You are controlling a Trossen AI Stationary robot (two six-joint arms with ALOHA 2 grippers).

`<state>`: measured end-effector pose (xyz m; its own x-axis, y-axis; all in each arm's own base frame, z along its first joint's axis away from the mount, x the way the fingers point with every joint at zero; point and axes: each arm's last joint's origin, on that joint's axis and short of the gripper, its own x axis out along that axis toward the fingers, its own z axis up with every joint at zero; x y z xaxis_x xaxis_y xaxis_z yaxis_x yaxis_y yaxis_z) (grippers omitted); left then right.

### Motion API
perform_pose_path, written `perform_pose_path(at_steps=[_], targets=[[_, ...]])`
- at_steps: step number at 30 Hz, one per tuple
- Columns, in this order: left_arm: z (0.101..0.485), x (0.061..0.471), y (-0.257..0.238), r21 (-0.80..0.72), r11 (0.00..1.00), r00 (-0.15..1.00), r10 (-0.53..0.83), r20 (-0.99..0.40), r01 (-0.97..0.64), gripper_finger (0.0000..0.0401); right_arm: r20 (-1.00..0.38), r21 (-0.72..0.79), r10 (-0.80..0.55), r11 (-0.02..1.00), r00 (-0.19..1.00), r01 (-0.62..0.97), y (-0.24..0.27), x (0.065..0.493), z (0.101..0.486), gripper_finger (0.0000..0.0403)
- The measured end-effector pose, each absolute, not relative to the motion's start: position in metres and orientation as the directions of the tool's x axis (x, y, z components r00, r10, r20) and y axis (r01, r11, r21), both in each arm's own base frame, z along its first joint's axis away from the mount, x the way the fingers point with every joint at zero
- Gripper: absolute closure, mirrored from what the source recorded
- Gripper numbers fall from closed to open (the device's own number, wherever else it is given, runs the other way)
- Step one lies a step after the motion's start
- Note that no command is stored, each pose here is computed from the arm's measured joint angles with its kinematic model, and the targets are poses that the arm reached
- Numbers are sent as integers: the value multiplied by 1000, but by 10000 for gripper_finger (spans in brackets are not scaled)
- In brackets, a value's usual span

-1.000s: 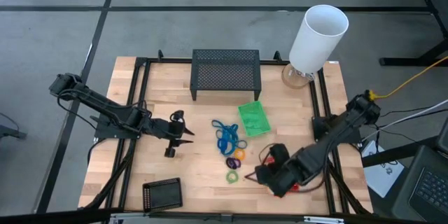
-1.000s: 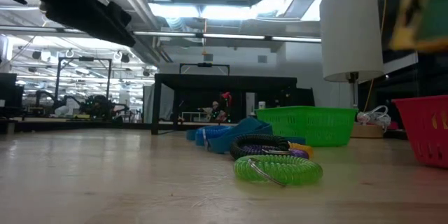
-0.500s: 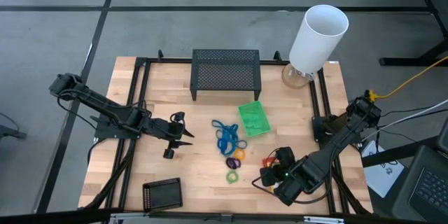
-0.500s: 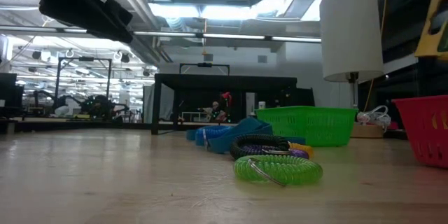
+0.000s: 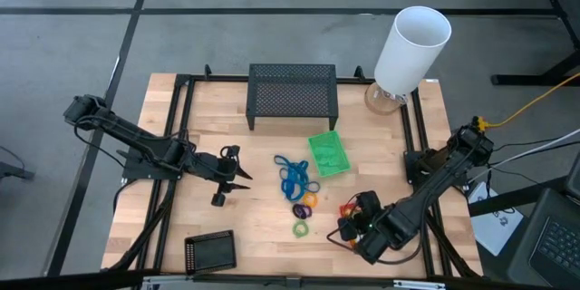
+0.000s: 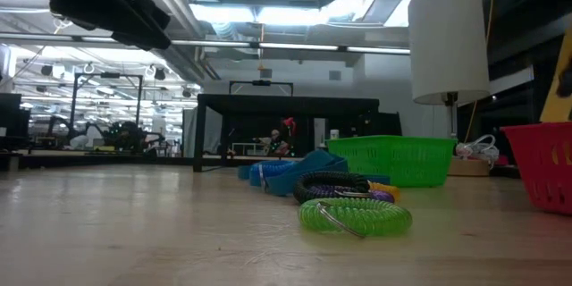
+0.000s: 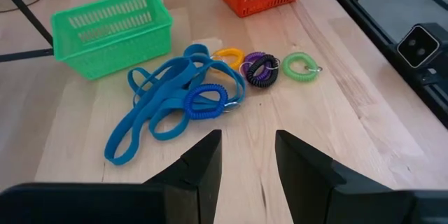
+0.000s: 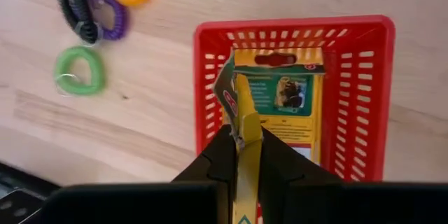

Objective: Pick & Place Office Desk Supplies
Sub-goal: Put the crayon box into the red basket, then put the blue rubber band into the green basket

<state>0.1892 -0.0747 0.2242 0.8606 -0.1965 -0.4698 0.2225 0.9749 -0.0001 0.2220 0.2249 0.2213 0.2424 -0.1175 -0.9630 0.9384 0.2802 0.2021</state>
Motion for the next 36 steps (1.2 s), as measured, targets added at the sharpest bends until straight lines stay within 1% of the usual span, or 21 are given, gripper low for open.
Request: perform_pose_path(at_steps=[2,9,14,20,21,22,27,30,33,36], targets=[[224,189,-75,-1,975,861,-197,-470,223,272,-967,196,-105,287,234,938,225,221,218,374],[224,189,-75,-5,975,860,-199,-470,223,272,-956,260,-49,314,288,913,229,225,209,374],[224,189,-75,-8,975,860,-200,-470,222,272,-957,258,-47,310,286,915,228,224,204,374],[224,189,-76,-30,967,849,-236,-473,252,272,-955,264,-45,318,293,910,228,225,204,371],[224,189,-76,-30,967,849,-236,-473,252,272,-955,264,-46,326,294,908,228,225,204,360],[224,189,-76,-30,967,849,-236,-473,252,272,-954,264,-48,335,296,905,228,225,204,341],[224,189,-76,-30,967,849,-237,-473,254,271,-954,256,-54,368,295,894,229,226,212,201],[224,189,-76,-30,967,849,-237,-473,254,272,-960,228,-66,382,272,896,228,226,219,131],[224,189,-76,-23,966,849,-237,-473,257,271,-971,171,-95,368,221,914,226,223,228,87],[224,189,-76,-22,966,849,-237,-473,257,271,-980,104,-121,361,157,927,223,219,242,67]])
